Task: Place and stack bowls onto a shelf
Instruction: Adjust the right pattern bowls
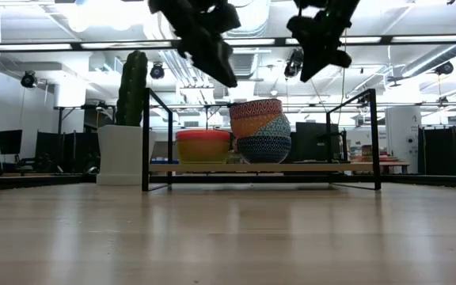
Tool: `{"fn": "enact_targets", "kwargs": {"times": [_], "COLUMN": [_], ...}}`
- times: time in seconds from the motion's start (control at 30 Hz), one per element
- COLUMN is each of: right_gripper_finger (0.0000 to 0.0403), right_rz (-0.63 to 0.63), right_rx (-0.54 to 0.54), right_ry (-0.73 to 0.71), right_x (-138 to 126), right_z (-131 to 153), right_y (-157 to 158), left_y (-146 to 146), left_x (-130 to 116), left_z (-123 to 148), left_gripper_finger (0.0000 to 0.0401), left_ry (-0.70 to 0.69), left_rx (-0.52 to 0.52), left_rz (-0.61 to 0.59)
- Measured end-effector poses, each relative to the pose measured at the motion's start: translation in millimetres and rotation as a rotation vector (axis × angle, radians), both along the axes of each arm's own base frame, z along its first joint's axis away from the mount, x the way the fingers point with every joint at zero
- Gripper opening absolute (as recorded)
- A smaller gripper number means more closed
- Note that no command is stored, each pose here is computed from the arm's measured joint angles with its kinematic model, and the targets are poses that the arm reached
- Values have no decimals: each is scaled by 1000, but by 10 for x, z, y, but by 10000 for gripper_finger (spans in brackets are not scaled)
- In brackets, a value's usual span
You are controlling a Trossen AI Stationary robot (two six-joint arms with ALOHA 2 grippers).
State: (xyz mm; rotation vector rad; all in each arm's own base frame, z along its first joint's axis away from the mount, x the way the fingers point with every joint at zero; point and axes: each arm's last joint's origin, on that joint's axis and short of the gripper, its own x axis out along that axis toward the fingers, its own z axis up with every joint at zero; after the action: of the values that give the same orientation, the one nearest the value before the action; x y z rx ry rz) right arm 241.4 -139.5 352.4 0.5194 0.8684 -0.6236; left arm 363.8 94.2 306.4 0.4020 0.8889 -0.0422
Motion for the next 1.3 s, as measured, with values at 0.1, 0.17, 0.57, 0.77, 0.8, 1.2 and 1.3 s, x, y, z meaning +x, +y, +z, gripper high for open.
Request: {"fn": "enact_targets", "kwargs": {"times": [0.1, 0.17, 0.57, 0.77, 0.8, 1.2, 1.3], "right_gripper_finger": [9, 9, 9, 9, 9, 9, 9], "right_rz": [31, 43, 66, 66, 66, 57, 58], "right_rx": [-24, -39, -101, -101, -101, -106, -104], "right_ry": [-11, -18, -14, -12, -12, 12, 18], "right_x": [14, 20, 89, 93, 93, 135, 151], "right_z": [50, 81, 124, 119, 119, 70, 53], "right_y": [123, 202, 472, 471, 470, 451, 445], "left_y": [-28, -27, 413, 570, 580, 622, 612], "left_x": [-148, -224, -294, -248, -236, -104, -85], "left_z": [18, 27, -272, -371, -400, -538, -554], "left_gripper_finger": [169, 169, 151, 117, 111, 77, 77], "left_ry": [28, 21, -57, -69, -62, -100, -109], "left_rx": [11, 42, 131, 133, 131, 102, 77], "left_rz": [17, 43, 263, 300, 301, 278, 277]}}
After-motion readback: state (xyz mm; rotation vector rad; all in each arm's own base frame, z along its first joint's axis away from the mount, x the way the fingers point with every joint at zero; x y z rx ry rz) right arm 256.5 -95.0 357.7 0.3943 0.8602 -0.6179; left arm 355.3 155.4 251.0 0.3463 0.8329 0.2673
